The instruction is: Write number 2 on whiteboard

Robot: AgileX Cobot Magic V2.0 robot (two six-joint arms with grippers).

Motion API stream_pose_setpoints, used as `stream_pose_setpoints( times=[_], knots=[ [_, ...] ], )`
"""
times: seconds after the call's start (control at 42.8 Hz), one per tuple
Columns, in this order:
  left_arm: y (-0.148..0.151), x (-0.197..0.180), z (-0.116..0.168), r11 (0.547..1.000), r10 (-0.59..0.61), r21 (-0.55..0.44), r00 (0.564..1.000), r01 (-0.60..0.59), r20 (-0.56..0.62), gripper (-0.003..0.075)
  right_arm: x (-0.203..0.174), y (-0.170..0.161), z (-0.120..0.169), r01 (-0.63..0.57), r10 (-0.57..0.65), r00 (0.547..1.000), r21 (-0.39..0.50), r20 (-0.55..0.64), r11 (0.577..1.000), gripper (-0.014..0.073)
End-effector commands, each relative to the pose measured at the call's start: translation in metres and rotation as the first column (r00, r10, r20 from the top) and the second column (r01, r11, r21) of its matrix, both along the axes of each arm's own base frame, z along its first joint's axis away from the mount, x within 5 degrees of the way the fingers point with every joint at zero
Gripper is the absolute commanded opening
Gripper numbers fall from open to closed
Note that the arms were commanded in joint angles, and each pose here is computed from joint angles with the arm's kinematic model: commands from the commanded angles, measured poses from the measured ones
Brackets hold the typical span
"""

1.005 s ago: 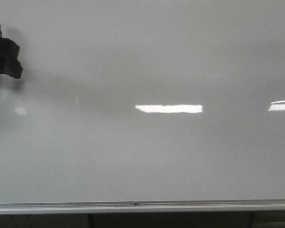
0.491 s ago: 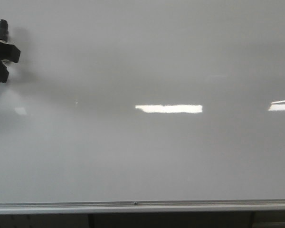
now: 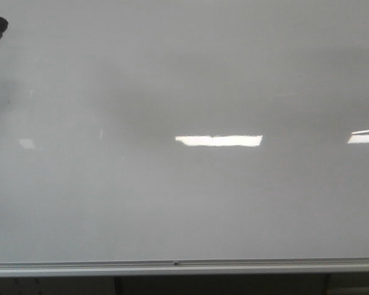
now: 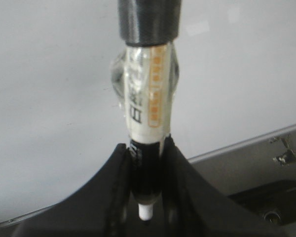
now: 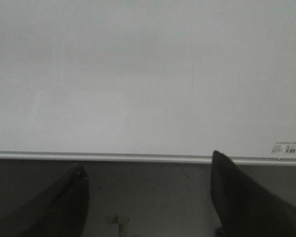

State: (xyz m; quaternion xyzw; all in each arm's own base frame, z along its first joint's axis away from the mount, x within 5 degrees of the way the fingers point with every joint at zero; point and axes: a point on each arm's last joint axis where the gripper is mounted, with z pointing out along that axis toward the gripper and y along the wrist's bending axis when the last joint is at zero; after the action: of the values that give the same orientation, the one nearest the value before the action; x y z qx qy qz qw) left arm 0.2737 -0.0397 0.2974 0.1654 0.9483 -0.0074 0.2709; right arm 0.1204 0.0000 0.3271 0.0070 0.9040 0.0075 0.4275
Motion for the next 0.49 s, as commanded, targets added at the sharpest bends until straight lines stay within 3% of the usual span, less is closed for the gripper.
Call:
stream_pose_setpoints(
  times=[0.0, 0.21, 0.35, 0.467],
  knots=[
    [-0.007, -0.017, 0.041, 0.993, -0.108, -0.043, 0.991, 0.112, 0.085, 0.0041, 0.012, 0.002, 0.014, -0.037, 0.037, 0.999, -0.004, -0.021, 0.999, 0.0540],
    [-0.027, -0.044, 0.067, 0.899, -0.403, -0.141, 0.909, 0.415, 0.103, 0.0041, 0.036, 0.019, 0.022, -0.236, 0.241, 0.964, 0.060, -0.110, 0.970, 0.0540],
    [-0.044, -0.052, 0.069, 0.830, -0.524, -0.153, 0.844, 0.536, 0.111, 0.0041, 0.047, 0.039, 0.024, -0.466, 0.471, 0.873, 0.066, -0.124, 0.882, 0.0540],
    [-0.068, -0.059, 0.065, 0.758, -0.630, -0.136, 0.770, 0.638, 0.105, 0.0041, 0.052, 0.059, 0.029, -0.635, 0.635, 0.763, 0.046, -0.120, 0.771, 0.0540]
  ],
)
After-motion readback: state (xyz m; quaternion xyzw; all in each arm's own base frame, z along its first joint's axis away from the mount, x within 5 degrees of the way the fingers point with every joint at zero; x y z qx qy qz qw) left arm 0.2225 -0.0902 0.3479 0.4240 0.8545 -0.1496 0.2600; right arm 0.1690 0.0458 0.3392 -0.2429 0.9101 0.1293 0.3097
